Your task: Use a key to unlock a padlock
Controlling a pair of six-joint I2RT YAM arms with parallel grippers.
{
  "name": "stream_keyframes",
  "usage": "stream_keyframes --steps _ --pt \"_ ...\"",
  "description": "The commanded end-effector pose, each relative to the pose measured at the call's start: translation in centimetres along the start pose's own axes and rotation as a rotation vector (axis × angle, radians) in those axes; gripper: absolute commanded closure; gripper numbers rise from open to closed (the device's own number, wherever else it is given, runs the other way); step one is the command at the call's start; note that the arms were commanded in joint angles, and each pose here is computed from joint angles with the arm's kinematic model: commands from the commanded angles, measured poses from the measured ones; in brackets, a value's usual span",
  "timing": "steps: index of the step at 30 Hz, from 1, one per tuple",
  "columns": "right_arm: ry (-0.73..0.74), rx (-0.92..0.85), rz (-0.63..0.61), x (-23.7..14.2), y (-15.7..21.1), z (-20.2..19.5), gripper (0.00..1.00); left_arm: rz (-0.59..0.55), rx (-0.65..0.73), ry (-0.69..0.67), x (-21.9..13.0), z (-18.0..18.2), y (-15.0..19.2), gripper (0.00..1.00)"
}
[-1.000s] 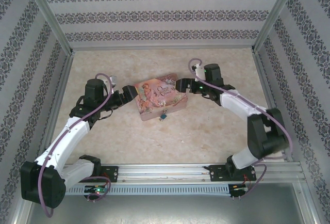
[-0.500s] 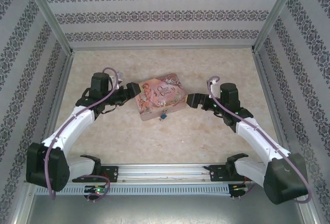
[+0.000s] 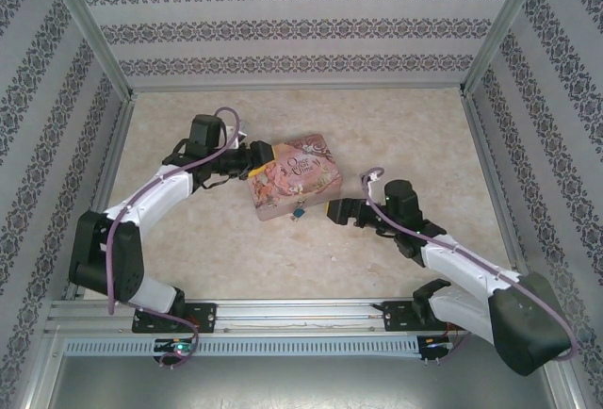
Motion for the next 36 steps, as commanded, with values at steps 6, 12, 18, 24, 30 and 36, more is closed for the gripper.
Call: stream_keyframes --steps 6,12,18,24,30,36 --pt "-0.097 -0.125 -0.125 3.0 -0.2 1.8 0.08 0.088 0.0 -0.011 2.9 1.1 0.4 0.42" --pt "-0.143 -0.145 -0.103 5.4 0.9 2.0 0.12 0.125 -0.02 -0.1 3.7 3.8 1.1 0.43" --pt "-0.161 -0.117 -0.095 7.7 1.8 1.2 0.18 0.136 -0.047 -0.129 4.0 5.1 1.7 0.43" --pt "-0.154 -0.114 -0.089 8.9 2.2 0.6 0.19 0.137 -0.052 -0.136 4.0 5.4 1.8 0.43" --pt "-0.174 -0.131 -0.09 9.6 2.0 0.7 0.2 0.137 -0.056 -0.141 4.0 5.5 1.9 0.43" --pt "-0.206 -0.134 -0.073 10.4 2.1 0.8 0.23 0.136 -0.059 -0.136 4.0 5.4 1.9 0.43"
Point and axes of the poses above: each hand's point on the last joint's axis, 136 mm out from that joint toward the fingers, its own x axis out along the fingers, its own z axis along the line the jaws close on, y = z × x, the point moved 4 cm from there along -x, back along the fingers, and after that the axes turned 5 degrees about -x, right-handed, at the moved point
